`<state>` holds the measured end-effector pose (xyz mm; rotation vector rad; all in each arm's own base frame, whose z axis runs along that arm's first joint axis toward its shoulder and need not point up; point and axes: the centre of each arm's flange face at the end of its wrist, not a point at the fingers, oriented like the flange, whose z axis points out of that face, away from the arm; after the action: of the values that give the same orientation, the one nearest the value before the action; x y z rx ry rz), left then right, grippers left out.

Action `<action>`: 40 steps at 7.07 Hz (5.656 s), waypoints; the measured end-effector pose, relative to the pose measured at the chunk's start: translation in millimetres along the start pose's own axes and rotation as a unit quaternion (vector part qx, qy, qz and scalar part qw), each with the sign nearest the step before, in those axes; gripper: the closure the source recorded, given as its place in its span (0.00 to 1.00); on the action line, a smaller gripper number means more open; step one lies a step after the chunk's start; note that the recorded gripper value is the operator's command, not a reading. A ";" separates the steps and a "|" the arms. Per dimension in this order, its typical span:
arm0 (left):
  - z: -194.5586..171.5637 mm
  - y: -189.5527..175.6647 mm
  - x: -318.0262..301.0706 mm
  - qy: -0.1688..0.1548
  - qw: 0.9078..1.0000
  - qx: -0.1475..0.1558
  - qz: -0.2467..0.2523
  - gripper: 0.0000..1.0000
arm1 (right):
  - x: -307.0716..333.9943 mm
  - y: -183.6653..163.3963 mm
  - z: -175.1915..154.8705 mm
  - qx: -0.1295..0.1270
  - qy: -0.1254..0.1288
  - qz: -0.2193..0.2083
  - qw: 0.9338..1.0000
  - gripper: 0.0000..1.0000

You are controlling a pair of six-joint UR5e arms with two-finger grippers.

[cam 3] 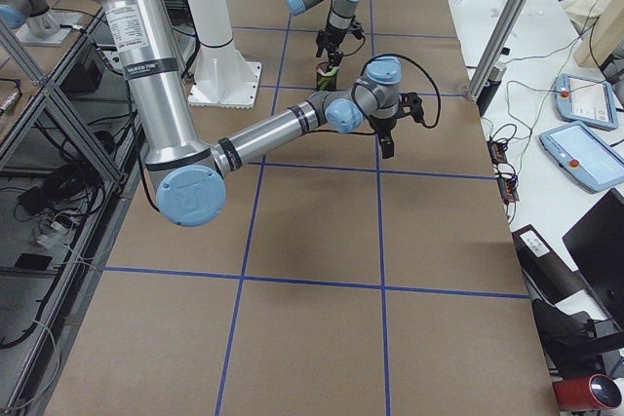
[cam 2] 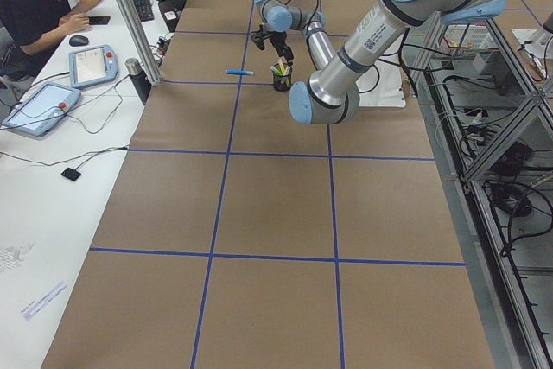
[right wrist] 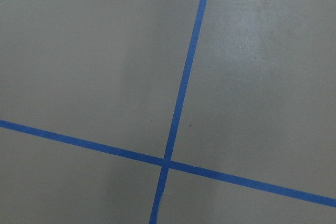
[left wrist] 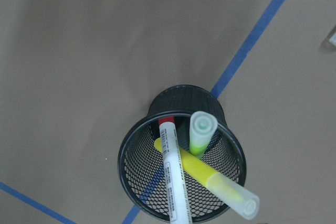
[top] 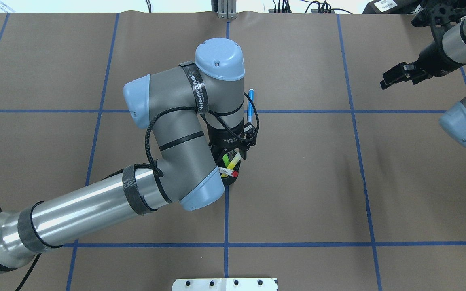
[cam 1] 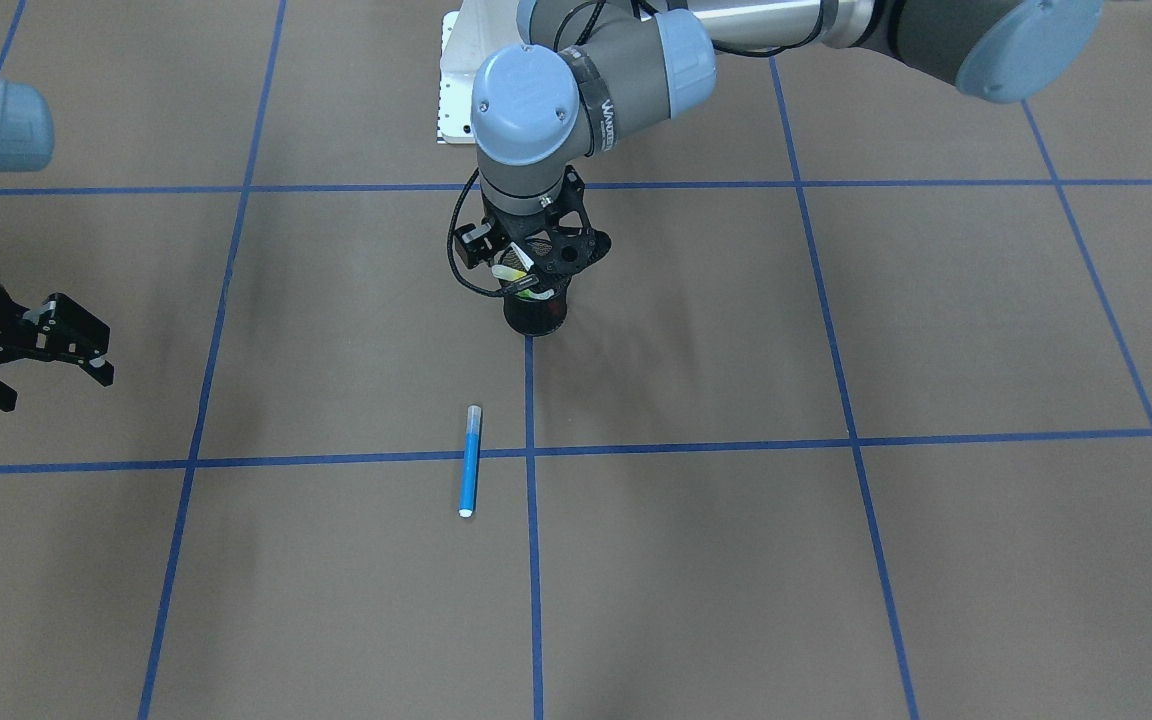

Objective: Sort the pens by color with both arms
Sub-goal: 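Lower the left gripper onto the white red-capped marker in the cup, then grasp the white marker with the left gripper and lift it out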

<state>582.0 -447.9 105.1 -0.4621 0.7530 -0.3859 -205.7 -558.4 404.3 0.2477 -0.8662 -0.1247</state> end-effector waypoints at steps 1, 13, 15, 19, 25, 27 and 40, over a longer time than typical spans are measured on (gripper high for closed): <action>2.2 -1.5 -0.9 0.000 1.000 0.000 0.004 0.21 | -0.2 -0.2 -0.1 0.000 0.000 0.000 1.000 0.01; 13.4 18.4 -22.6 0.012 0.998 -0.017 0.055 0.36 | -1.0 -1.7 2.8 -0.001 0.001 0.010 1.000 0.01; 14.7 20.7 -21.6 0.014 0.998 -0.018 0.060 0.36 | -0.5 -2.0 3.5 -0.001 0.001 0.011 1.000 0.01; 17.6 14.4 -21.3 0.011 0.997 -0.013 0.072 0.41 | 0.3 -1.2 3.8 -0.002 0.002 0.012 1.000 0.01; 19.2 13.1 -21.8 0.008 0.997 -0.013 0.071 0.67 | 0.0 -0.8 3.3 -0.002 0.001 0.014 1.000 0.01; 19.0 12.7 -22.0 0.008 0.997 -0.013 0.072 0.76 | -0.7 -0.8 2.7 -0.001 0.001 0.013 1.000 0.01; -108.7 30.9 -58.8 0.054 0.995 0.016 0.076 0.80 | 0.0 0.4 3.1 -0.003 -0.001 0.015 1.000 0.01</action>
<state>469.1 -421.6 52.2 -0.3525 0.8803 -0.2810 -208.1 -558.6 406.3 0.2287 -0.8705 -0.0990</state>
